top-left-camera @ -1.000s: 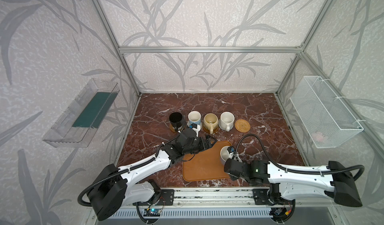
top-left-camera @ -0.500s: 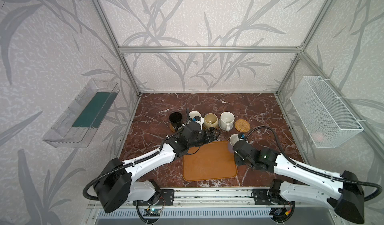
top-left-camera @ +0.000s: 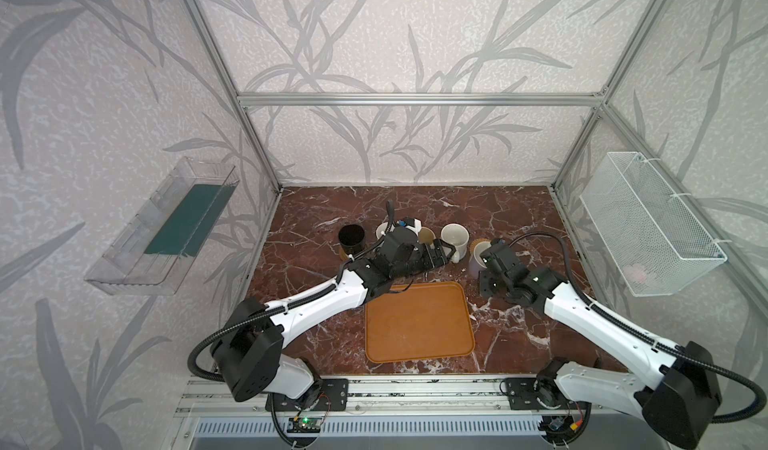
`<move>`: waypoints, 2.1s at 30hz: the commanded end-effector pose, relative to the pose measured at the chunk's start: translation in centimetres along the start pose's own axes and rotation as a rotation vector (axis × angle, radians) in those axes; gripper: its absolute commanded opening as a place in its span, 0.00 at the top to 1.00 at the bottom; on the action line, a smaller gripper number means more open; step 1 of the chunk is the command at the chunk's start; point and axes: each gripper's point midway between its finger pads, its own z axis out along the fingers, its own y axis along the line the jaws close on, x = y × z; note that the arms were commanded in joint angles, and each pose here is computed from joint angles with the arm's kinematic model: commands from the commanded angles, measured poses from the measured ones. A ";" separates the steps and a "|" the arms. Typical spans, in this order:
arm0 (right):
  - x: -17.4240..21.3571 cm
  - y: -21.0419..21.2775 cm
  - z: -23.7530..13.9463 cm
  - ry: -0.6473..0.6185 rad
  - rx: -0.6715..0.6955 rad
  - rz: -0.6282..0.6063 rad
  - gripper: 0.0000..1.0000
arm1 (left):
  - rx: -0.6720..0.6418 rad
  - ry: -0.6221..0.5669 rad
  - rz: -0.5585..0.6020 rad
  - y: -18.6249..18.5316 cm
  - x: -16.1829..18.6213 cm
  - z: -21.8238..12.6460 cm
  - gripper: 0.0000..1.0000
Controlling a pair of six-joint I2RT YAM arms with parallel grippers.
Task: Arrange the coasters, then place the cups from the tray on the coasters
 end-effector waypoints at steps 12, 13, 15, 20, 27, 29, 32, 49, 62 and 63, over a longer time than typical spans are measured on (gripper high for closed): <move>-6.9 -1.6 3.4 -0.071 0.007 0.065 1.00 | -0.013 -0.021 0.044 -2.0 -2.0 2.6 0.02; -7.1 -1.8 3.7 -0.067 0.008 0.063 1.00 | -0.013 -0.023 0.045 -2.1 -2.1 2.7 0.02; -7.5 -2.1 4.4 -0.060 0.019 0.055 1.00 | -0.020 -0.022 0.050 -2.0 -2.3 3.1 0.02; -8.5 -2.7 5.9 -0.047 0.042 0.034 1.00 | -0.016 -0.017 0.049 -2.3 -2.7 3.9 0.02; -9.2 -3.3 7.6 -0.015 0.062 0.024 1.00 | -0.017 -0.007 0.041 -2.3 -2.8 4.9 0.01; -9.4 -3.4 8.2 -0.017 0.061 0.020 1.00 | -0.026 -0.006 0.044 -2.1 -2.7 5.1 0.00; -9.7 -3.4 8.8 -0.011 0.064 0.009 1.00 | -0.035 -0.006 0.044 -1.8 -2.7 5.3 0.01; -9.4 -4.0 10.6 0.006 0.088 -0.018 1.00 | -0.042 0.005 0.042 -1.4 -2.2 6.1 0.01; -6.9 -5.1 11.7 0.044 0.115 0.000 1.00 | -0.039 0.008 0.047 -1.2 -1.9 5.8 0.01; -6.8 -5.1 11.6 0.044 0.112 -0.003 1.00 | -0.042 0.010 0.048 -1.2 -1.8 5.8 0.01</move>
